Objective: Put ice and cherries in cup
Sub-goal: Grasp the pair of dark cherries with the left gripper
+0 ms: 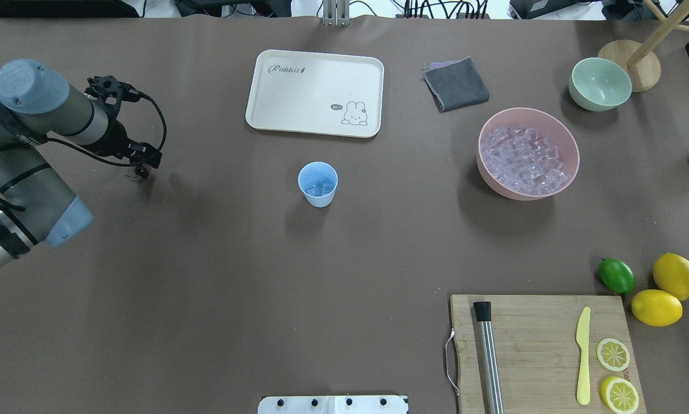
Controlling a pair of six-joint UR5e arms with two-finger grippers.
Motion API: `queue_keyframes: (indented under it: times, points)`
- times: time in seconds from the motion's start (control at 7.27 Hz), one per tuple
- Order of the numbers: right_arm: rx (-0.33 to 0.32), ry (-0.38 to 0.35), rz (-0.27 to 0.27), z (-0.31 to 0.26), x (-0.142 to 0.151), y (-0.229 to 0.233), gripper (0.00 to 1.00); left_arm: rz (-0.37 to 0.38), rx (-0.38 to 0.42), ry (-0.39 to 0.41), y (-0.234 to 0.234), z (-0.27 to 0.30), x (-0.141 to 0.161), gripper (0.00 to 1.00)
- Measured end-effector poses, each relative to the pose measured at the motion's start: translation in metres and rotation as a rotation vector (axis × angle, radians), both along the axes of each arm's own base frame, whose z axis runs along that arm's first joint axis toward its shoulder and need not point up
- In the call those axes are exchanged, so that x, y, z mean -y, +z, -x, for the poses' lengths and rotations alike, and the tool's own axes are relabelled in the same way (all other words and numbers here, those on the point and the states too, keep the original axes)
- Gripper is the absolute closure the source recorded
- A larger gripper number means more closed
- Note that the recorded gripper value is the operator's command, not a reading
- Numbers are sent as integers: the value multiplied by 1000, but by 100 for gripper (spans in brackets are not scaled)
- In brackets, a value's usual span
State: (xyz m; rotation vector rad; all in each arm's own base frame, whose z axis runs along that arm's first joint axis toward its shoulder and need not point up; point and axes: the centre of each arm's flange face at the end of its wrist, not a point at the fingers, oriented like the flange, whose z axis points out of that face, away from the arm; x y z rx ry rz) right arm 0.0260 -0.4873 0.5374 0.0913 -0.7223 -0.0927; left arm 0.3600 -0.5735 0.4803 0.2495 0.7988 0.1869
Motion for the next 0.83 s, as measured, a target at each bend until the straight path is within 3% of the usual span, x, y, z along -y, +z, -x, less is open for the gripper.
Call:
queue_keyframes:
  times: [0.14, 0.28, 0.83]
  points:
    - [-1, 6, 0, -3, 0, 0, 0, 8, 6, -1, 5, -1, 1, 40]
    - [-1, 12, 0, -6, -1, 0, 0, 14, 7, -4, 8, -2, 2, 61]
    - [-1, 20, -6, -10, -1, -3, 0, 18, -1, -11, 2, 1, 2, 67]
